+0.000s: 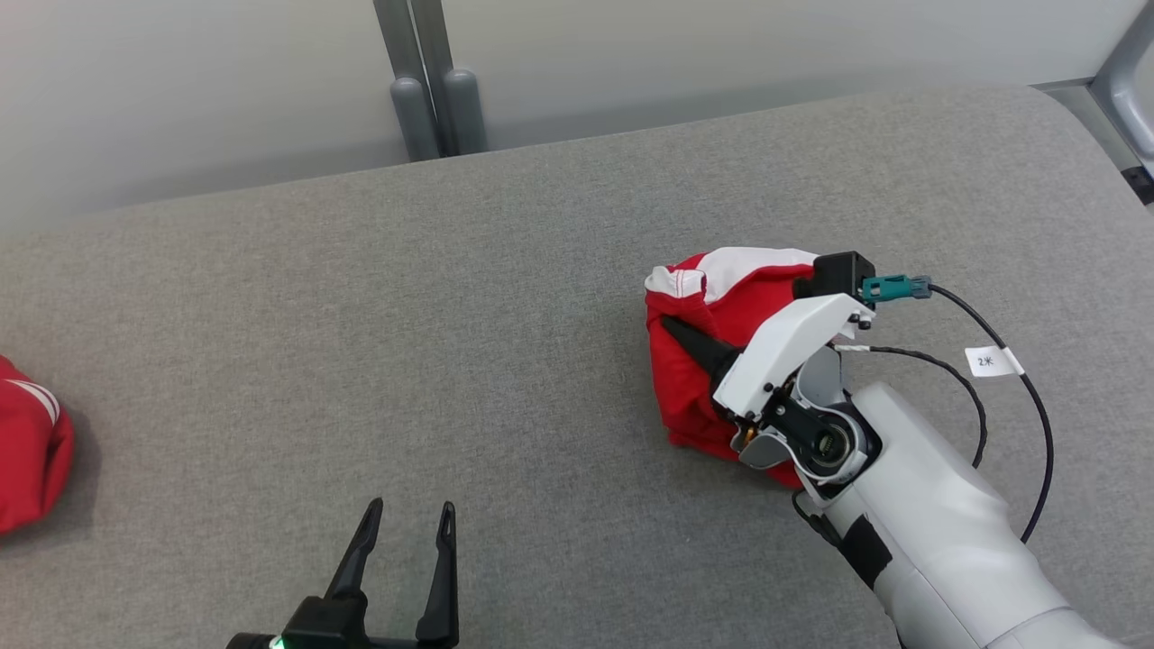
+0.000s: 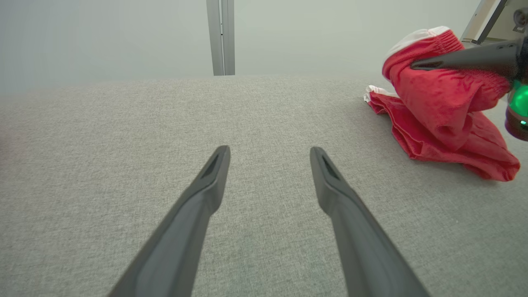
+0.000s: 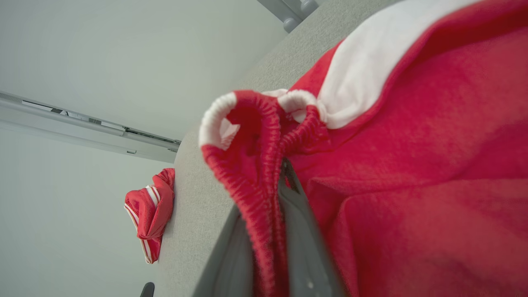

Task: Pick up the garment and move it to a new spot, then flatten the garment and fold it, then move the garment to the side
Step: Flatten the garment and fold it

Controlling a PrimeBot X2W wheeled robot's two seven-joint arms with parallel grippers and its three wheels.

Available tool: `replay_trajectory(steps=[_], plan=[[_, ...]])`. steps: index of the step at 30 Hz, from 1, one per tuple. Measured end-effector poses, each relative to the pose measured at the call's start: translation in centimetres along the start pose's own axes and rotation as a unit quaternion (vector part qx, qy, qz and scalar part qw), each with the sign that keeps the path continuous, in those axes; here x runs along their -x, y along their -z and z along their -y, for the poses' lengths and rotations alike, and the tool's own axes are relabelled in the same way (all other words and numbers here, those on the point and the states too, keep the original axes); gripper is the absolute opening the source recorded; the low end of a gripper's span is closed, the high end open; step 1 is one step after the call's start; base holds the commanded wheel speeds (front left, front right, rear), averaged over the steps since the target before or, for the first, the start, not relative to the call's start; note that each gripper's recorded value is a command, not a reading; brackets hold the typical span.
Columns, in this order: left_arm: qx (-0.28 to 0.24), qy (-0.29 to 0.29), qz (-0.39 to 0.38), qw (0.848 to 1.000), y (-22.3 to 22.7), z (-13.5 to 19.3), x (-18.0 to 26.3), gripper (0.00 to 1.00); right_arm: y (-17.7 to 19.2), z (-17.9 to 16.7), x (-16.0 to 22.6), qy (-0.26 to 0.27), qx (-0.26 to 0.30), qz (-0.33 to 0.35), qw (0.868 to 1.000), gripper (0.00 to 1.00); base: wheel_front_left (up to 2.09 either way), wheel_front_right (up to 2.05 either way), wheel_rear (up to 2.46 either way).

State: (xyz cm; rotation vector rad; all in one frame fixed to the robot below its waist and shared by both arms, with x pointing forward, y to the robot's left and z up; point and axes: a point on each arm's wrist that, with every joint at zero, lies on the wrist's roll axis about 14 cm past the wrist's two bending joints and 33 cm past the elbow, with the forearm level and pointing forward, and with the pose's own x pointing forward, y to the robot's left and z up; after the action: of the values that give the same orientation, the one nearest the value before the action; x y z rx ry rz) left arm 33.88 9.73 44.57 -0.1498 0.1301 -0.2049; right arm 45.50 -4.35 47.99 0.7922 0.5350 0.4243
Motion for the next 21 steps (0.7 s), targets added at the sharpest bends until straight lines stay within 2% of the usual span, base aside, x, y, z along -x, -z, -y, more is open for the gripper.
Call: replay_trajectory(steps=[5, 6, 7, 11, 16, 18, 21], plan=[[0.002, -0.007, -0.002, 1.000, 0.1, -0.3, 0.2, 1.00, 0.4, -0.6, -1.3, -0.004, -0.004, -0.002, 1.000, 0.00, 0.00, 0.00, 0.00], [0.002, -0.009, -0.002, 1.000, 0.1, -0.4, 0.3, 1.00, 0.5, -0.7, -1.5, -0.005, -0.004, -0.003, 1.000, 0.24, 0.00, 0.00, 0.00], [0.002, -0.012, -0.003, 1.000, 0.2, -0.6, 0.3, 1.00, 0.7, -0.9, -1.7, -0.006, 0.002, -0.004, 1.000, 1.00, 0.00, 0.00, 0.00], [0.004, -0.020, -0.006, 1.000, 0.4, -1.0, 0.5, 1.00, 0.5, -1.5, -2.4, -0.011, 0.002, 0.008, 1.000, 1.00, 0.00, 0.00, 0.00], [0.004, -0.026, -0.004, 1.000, 0.3, -1.3, 0.5, 1.00, -0.5, -4.5, -2.6, -0.060, -0.035, 0.040, 0.997, 1.00, 0.00, 0.00, 0.00], [0.004, -0.028, 0.000, 1.000, 0.0, -1.4, 0.5, 1.00, -0.6, -5.8, -2.4, -0.079, -0.027, 0.054, 0.995, 1.00, 0.00, 0.00, 0.00], [0.007, -0.031, 0.008, 0.999, -0.5, -1.4, 0.4, 1.00, -1.5, -6.7, -1.5, -0.097, 0.031, 0.089, 0.991, 1.00, 0.00, 0.00, 0.00]])
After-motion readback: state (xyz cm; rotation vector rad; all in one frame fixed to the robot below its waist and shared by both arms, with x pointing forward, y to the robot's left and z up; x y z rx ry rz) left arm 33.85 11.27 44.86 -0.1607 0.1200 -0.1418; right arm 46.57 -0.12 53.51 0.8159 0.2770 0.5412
